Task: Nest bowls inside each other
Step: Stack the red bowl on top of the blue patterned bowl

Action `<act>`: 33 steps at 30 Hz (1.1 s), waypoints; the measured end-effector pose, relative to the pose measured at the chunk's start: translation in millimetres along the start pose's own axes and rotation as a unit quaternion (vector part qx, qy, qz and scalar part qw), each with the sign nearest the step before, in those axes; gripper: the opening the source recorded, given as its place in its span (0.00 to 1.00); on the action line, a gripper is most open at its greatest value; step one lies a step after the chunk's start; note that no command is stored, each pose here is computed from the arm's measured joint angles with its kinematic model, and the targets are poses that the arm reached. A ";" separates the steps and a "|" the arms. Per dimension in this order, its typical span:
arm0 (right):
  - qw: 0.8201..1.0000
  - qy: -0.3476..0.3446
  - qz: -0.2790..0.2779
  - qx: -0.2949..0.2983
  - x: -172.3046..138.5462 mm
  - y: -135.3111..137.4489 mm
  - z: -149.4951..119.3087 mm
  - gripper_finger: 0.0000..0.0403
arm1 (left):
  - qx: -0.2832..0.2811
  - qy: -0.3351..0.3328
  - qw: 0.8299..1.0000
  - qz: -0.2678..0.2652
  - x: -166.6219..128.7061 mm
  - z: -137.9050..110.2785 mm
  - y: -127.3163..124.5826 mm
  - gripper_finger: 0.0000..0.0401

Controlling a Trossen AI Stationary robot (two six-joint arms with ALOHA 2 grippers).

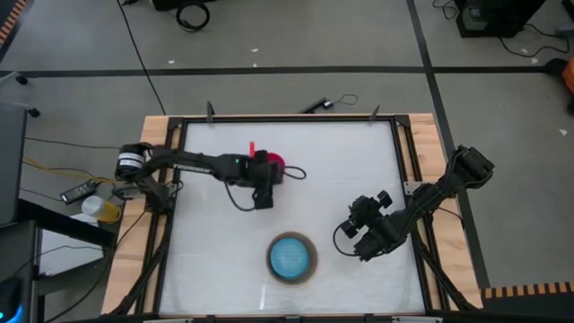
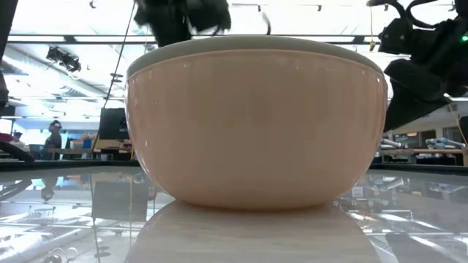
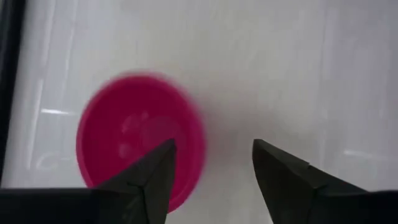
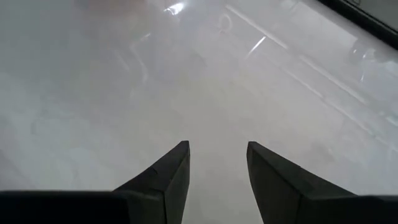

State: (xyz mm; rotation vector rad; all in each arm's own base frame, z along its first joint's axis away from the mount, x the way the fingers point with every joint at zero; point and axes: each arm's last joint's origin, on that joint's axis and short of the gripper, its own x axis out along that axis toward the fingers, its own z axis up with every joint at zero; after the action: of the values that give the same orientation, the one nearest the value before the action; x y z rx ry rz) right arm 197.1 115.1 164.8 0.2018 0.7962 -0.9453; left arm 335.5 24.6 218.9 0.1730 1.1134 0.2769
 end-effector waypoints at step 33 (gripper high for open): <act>0.990 -0.059 0.120 0.035 42.9 -5.4 110.4 0.41 | 0.203 -0.136 0.968 -0.049 -33.2 1.0 -17.9 0.01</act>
State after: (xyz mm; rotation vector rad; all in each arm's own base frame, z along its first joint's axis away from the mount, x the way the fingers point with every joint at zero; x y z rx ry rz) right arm 264.5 30.9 214.0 0.2942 0.6151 -0.7509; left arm 325.1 -2.5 242.9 0.5041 0.8908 -0.0673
